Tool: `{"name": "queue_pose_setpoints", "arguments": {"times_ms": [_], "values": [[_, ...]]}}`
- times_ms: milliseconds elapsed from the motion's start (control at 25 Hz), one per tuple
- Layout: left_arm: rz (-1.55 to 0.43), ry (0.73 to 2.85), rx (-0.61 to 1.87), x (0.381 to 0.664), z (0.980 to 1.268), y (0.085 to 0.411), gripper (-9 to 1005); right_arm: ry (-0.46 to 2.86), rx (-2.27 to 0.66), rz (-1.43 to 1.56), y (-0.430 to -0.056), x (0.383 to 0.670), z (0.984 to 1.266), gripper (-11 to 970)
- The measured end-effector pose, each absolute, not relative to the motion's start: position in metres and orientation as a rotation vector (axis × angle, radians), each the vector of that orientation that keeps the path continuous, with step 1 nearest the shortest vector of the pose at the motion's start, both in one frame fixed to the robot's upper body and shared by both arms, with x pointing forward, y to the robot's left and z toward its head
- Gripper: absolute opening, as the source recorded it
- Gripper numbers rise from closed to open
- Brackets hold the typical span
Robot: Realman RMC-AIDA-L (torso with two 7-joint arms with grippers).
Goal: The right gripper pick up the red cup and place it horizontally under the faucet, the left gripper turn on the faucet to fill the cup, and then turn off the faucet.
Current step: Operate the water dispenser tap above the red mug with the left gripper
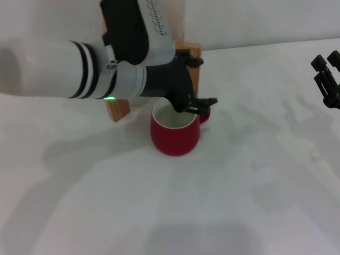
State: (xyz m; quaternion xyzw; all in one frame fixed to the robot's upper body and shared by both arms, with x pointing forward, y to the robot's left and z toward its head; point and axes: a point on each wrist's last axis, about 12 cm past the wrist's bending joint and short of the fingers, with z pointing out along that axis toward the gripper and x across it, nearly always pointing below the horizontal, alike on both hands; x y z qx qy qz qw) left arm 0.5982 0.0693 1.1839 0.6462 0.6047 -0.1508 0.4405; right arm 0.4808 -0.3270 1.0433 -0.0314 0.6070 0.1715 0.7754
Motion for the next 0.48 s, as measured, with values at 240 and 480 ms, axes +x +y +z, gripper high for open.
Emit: {"name": "queue_pose_setpoints", "arguments": {"times_ms": [240,480], "values": [[-0.419,1.483,1.501,0.580,1.189,0.087,861,1.309,-0.072,0.376,-0.326,0.480,1.044,382],[-0.466,1.472,1.341,0.552,1.189,0.113,861,1.309,-0.074,0.377,-0.326,0.480,1.044,382]]}}
